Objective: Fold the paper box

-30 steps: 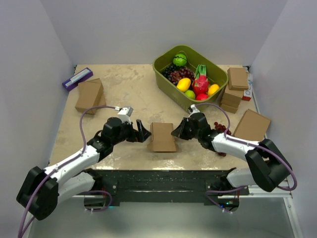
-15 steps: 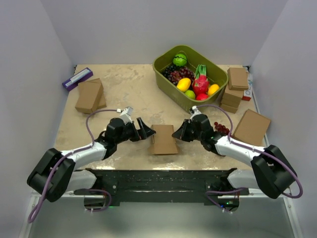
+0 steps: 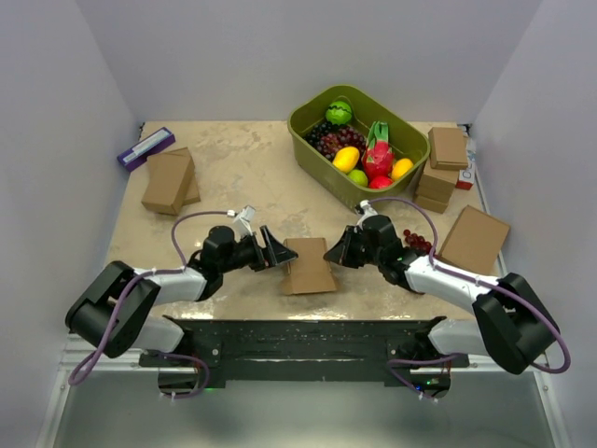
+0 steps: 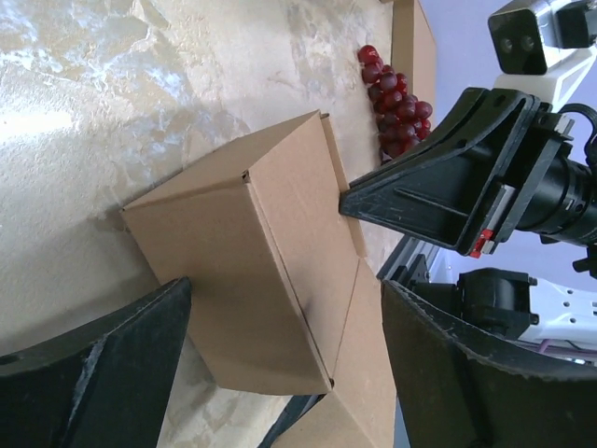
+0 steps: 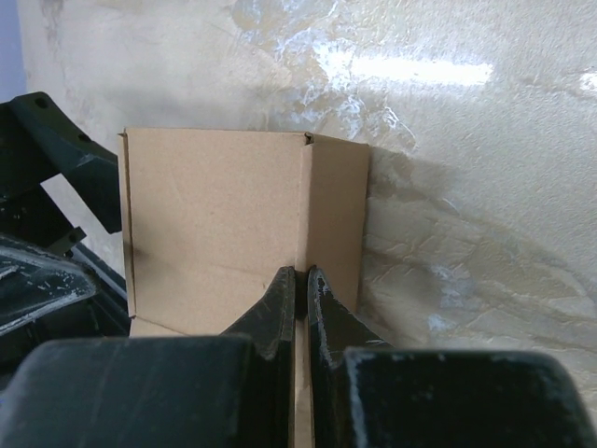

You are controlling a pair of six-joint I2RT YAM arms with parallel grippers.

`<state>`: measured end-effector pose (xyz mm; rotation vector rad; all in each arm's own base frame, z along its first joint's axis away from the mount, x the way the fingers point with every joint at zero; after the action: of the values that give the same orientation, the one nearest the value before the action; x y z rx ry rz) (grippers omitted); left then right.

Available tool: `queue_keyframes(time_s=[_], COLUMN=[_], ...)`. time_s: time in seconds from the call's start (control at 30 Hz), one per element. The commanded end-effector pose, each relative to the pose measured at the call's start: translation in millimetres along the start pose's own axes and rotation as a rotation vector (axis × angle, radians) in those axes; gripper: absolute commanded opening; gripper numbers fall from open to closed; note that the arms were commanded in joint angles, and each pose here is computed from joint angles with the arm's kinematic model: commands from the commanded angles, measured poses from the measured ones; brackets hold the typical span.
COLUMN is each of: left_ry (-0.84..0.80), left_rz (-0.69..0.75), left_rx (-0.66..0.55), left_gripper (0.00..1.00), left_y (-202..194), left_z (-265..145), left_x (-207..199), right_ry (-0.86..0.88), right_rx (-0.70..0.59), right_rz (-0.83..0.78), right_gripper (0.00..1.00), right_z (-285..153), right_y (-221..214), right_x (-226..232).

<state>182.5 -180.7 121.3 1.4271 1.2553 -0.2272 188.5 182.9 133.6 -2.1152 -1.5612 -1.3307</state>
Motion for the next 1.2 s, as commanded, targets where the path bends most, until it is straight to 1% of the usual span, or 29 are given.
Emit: queue_keyframes(time_s=[0.0,0.07,0.17,0.27,0.37,0.43,0.47,0.67,0.8,0.97,1.17], left_ry=[-0.092,-0.1,-0.124,-0.13,-0.092,-0.067,-0.041,0.028,0.016,-0.074,-0.107], left_rz=[-0.006,-0.015,-0.021,-0.016,-0.023,-0.015,-0.013,0.011,0.006,-0.034,-0.031], left_rx=[0.006,0.016,0.016,0.032,0.051,0.04,0.056,0.002,-0.026,-0.038,-0.044], left_gripper=[0.85,0.84,0.79,0.79,0.84,0.87,0.88,0.94,0.97,0.98,0.98], left_y=[2,0,-1,-2,-10,-10,-14,-14,-13,-11,-6], left_z=[4,5,7,12,10,8,6,-10,-17,-15,-7], left_x=[-7,-7,-11,-13,-7,-5,-2,1,0,-8,-17], right_ry=[0.087,0.096,0.105,0.111,0.106,0.093,0.091,0.06,0.073,0.089,0.101], right_rx=[-0.016,-0.016,-0.016,-0.018,-0.026,-0.028,-0.038,-0.063,-0.066,-0.071,-0.061], right_rz=[-0.029,-0.031,-0.037,-0.044,-0.051,-0.051,-0.051,-0.07,-0.071,-0.073,-0.075], right_gripper=[0.0,0.0,0.0,0.0,0.0,0.0,0.0,0.0,0.0,0.0,0.0], right_z=[-2,-3,-3,-5,-8,-9,-11,-18,-21,-23,-20], right_y=[11,11,12,13,15,15,16,19,19,20,20], right_x=[20,21,23,25,27,27,28,29,32,35,35])
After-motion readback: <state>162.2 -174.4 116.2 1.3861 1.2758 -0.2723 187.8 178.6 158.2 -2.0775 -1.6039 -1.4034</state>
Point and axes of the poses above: each gripper's point midway between its finger pads, its own z axis out along the fingers, its own x axis along the line the jaws close on, y = z × x, the point moved 10 cm from there along -z, back along the fingers, and after that the axes turned 12 degrees about z, right-handed, at the moved point
